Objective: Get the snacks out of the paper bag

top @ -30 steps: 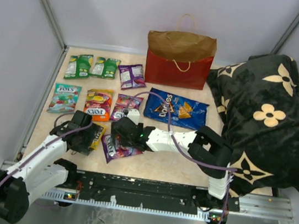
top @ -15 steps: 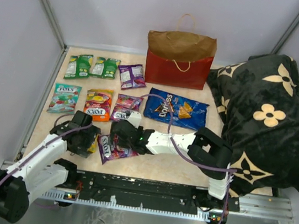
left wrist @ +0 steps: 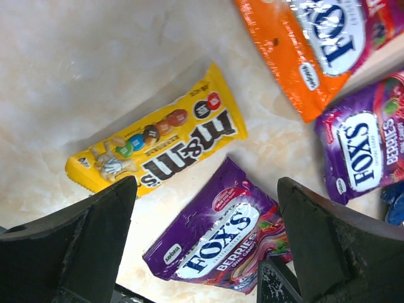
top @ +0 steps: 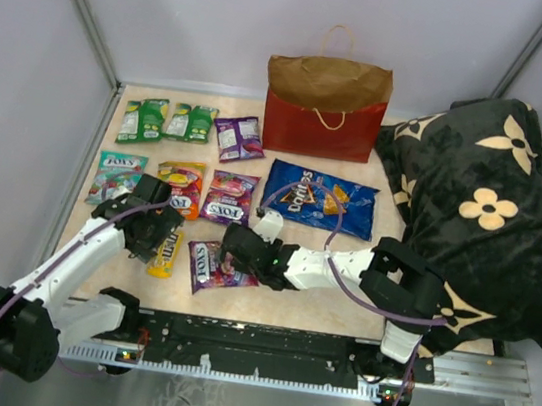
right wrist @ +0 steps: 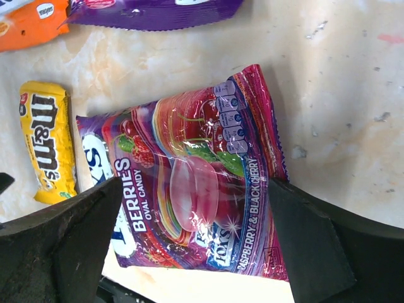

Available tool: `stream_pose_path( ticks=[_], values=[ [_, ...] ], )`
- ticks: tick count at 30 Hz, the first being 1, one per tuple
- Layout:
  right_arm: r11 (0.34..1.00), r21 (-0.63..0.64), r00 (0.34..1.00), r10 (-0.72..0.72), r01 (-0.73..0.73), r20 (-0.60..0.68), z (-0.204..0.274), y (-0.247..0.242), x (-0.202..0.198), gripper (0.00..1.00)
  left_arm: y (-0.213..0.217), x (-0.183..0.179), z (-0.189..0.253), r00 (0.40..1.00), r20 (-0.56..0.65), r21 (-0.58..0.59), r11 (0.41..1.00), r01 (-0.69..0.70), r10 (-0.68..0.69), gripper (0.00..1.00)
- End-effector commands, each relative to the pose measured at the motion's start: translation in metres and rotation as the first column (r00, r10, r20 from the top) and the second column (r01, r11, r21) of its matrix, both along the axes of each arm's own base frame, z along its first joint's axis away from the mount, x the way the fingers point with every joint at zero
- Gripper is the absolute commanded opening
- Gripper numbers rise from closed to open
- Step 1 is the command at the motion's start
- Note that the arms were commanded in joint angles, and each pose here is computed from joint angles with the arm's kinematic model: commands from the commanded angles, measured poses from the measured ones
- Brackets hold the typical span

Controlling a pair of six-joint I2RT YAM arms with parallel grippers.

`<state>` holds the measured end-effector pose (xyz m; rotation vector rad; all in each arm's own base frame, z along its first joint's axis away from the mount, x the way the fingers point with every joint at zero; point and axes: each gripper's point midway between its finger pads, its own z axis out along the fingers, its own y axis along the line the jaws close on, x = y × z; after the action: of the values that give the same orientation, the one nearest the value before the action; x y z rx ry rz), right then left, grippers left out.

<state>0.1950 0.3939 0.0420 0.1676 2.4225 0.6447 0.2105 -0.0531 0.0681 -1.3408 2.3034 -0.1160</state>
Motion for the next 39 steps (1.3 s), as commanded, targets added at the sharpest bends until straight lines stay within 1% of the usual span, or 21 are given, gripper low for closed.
stream_pose_path(
  ticks=[1, 8, 11, 14, 17, 21, 23, 25, 27, 30, 32, 34, 39],
  values=[
    [0.990, -0.083, 0.993, -0.114, 0.114, 0.005, -0.019, -0.036, 0.005, 0.99, 0.005, 0.004, 0.014, 0.997, -0.004, 0.063, 0.995, 0.076, -0.076, 0.98],
    [0.982, -0.071, 0.984, -0.177, 0.176, -0.006, -0.023, -0.044, 0.006, 0.99, -0.005, 0.007, 0.024, 0.989, 0.063, 0.020, 0.991, 0.131, -0.132, 0.99],
    [0.978, -0.060, 0.980, -0.201, 0.200, -0.001, -0.021, -0.043, 0.009, 0.99, -0.015, 0.003, 0.019, 0.980, 0.066, -0.020, 0.982, 0.188, -0.187, 0.96],
    [0.970, -0.050, 0.971, -0.239, 0.238, -0.007, -0.024, -0.046, 0.010, 0.99, -0.036, 0.002, 0.009, 0.960, 0.095, -0.086, 0.958, 0.273, -0.265, 0.92],
    [0.958, -0.044, 0.958, -0.285, 0.284, -0.016, -0.028, -0.052, 0.010, 0.99, -0.054, -0.004, -0.005, 0.931, 0.103, -0.117, 0.925, 0.362, -0.351, 0.90],
    [0.943, -0.052, 0.944, -0.330, 0.330, -0.006, -0.034, -0.062, 0.012, 0.99, -0.080, -0.003, -0.014, 0.866, 0.137, -0.159, 0.852, 0.499, -0.482, 0.79],
    [0.937, -0.059, 0.939, -0.344, 0.344, -0.001, -0.035, -0.064, 0.014, 0.99, -0.090, -0.001, -0.014, 0.837, 0.159, -0.173, 0.820, 0.545, -0.523, 0.76],
    [0.933, -0.063, 0.935, -0.354, 0.353, 0.001, -0.036, -0.064, 0.015, 0.99, -0.096, 0.002, -0.014, 0.812, 0.184, -0.173, 0.795, 0.582, -0.555, 0.66],
    [0.930, -0.068, 0.932, -0.362, 0.361, -0.001, -0.038, -0.064, 0.015, 0.99, -0.097, 0.004, -0.015, 0.798, 0.200, -0.160, 0.784, 0.599, -0.569, 0.58],
    [0.924, -0.069, 0.926, -0.378, 0.376, -0.015, -0.041, -0.066, 0.014, 0.99, -0.095, 0.007, -0.021, 0.778, 0.203, -0.123, 0.772, 0.623, -0.595, 0.40],
    [0.921, -0.060, 0.922, -0.387, 0.385, -0.026, -0.042, -0.066, 0.013, 0.99, -0.090, 0.008, -0.027, 0.781, 0.184, -0.102, 0.778, 0.619, -0.597, 0.33],
    [0.920, -0.054, 0.920, -0.390, 0.389, -0.031, -0.041, -0.065, 0.012, 0.99, -0.087, 0.010, -0.032, 0.782, 0.172, -0.084, 0.782, 0.617, -0.599, 0.30],
    [0.919, -0.057, 0.920, -0.391, 0.389, -0.031, -0.040, -0.060, 0.014, 0.99, -0.084, 0.018, -0.042, 0.786, 0.141, -0.051, 0.789, 0.613, -0.602, 0.29]
  ],
)
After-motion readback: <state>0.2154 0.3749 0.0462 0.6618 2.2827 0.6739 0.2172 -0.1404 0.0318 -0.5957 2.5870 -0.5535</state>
